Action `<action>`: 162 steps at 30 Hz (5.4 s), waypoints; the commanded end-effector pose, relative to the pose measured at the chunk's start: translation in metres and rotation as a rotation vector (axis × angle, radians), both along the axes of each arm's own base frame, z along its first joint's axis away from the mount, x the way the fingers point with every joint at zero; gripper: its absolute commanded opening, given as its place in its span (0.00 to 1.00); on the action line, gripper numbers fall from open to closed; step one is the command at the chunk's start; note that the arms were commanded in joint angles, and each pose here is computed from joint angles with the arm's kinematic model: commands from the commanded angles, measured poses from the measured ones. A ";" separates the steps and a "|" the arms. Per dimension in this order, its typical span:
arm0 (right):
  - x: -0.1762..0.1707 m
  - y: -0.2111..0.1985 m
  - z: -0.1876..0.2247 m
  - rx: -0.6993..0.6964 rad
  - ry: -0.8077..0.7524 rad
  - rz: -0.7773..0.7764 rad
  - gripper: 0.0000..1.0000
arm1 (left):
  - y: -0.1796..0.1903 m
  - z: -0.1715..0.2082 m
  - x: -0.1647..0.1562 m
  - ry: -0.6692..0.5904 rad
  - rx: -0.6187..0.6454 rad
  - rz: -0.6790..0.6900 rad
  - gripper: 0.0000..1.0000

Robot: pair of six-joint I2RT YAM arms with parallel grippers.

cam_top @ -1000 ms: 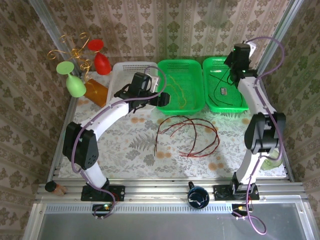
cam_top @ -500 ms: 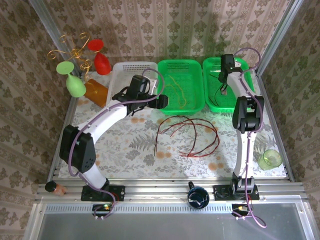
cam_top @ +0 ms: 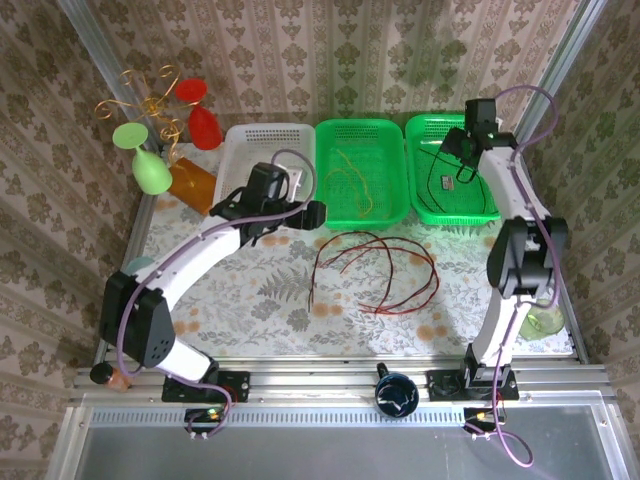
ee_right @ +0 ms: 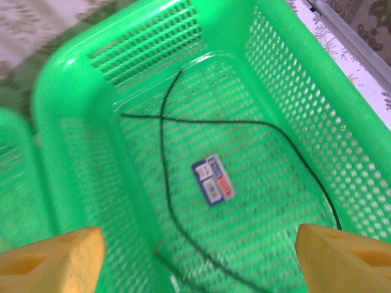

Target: Untangle the cables

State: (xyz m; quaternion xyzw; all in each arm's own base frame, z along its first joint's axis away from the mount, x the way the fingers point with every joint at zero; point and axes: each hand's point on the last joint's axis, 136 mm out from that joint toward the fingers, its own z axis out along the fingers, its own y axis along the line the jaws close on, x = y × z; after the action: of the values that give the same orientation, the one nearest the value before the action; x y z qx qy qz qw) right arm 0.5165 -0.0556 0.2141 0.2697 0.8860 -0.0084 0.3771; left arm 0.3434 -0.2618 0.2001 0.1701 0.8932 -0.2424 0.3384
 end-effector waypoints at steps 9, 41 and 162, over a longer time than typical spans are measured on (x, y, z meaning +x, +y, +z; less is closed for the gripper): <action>-0.131 0.109 -0.019 0.039 0.068 0.275 0.77 | 0.020 -0.030 -0.059 0.050 0.032 0.007 0.87; -0.257 0.394 -0.143 0.574 0.338 0.751 0.34 | 0.077 -0.100 -0.135 0.260 0.002 0.173 0.79; -0.250 0.353 -0.098 0.440 0.279 1.096 0.00 | 0.043 0.003 -0.143 -0.458 0.008 -0.421 0.74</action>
State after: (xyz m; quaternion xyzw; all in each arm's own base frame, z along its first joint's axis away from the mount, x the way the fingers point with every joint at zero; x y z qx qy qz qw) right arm 0.2841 0.3076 0.1023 -0.0689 0.9178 0.3650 0.1401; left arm 0.2065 -0.2056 0.1809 0.3025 0.8162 -0.2641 0.4155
